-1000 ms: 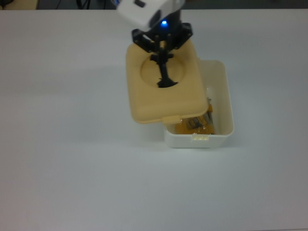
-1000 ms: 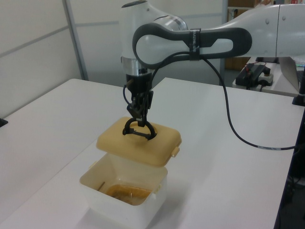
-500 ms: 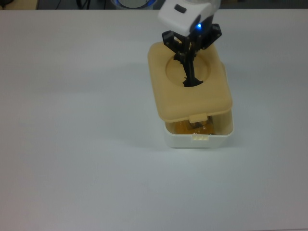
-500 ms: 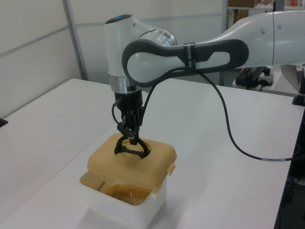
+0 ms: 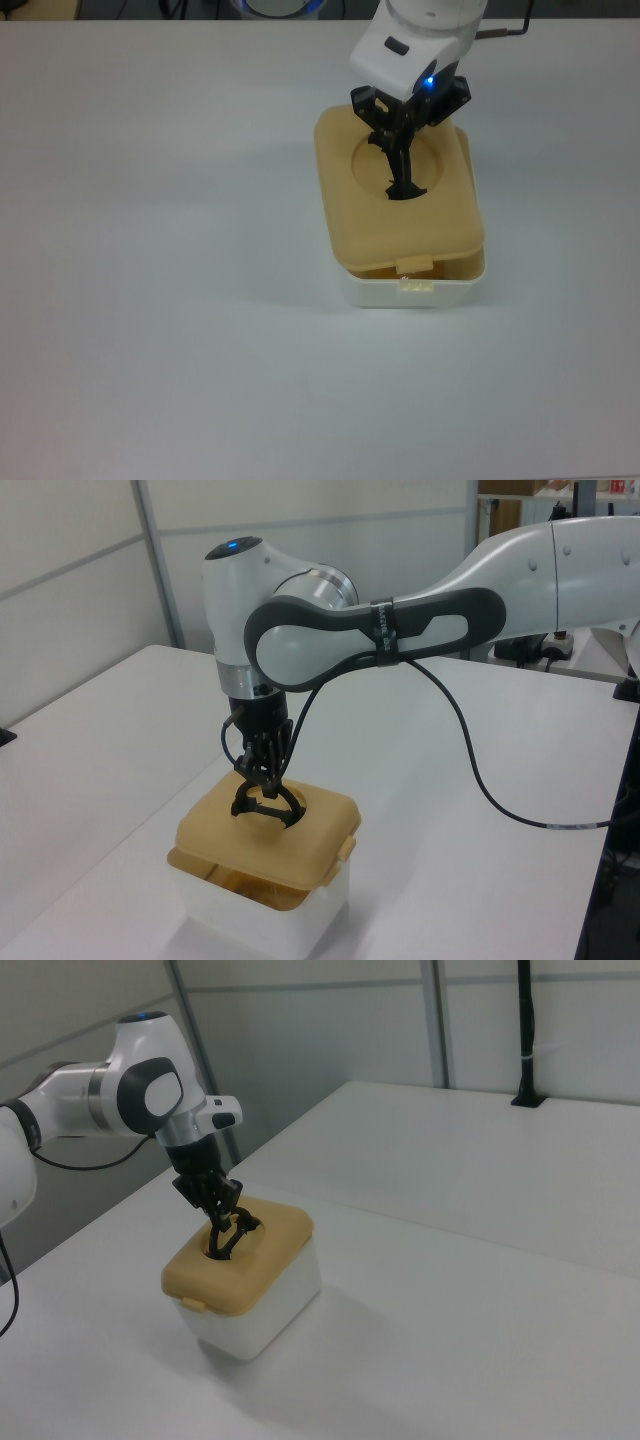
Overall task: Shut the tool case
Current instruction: 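Lower the lid onto the box rim and press it down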
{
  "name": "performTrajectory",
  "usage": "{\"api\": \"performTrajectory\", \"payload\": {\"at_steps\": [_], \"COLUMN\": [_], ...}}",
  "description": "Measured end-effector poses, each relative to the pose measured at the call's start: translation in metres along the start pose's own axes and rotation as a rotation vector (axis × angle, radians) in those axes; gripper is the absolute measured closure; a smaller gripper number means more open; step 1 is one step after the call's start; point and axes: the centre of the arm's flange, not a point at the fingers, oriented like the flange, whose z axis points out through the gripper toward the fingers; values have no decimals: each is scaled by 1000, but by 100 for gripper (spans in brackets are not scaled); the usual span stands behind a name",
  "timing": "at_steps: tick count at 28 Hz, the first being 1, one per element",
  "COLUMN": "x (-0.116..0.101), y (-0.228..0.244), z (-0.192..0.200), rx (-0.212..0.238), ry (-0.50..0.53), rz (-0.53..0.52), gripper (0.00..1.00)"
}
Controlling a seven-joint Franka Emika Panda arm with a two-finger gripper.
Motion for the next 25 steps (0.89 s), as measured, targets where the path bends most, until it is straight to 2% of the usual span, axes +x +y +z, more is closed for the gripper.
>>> {"api": "performTrajectory", "payload": {"at_steps": [11,24,25], "x": [6,5,5], "y": [-16,-31,-32], "z": [19,23,24], "rx": [-48,-59,-59], "ry": [2,0,0], "rz": [7,15,15], "gripper": [89,89,84]}}
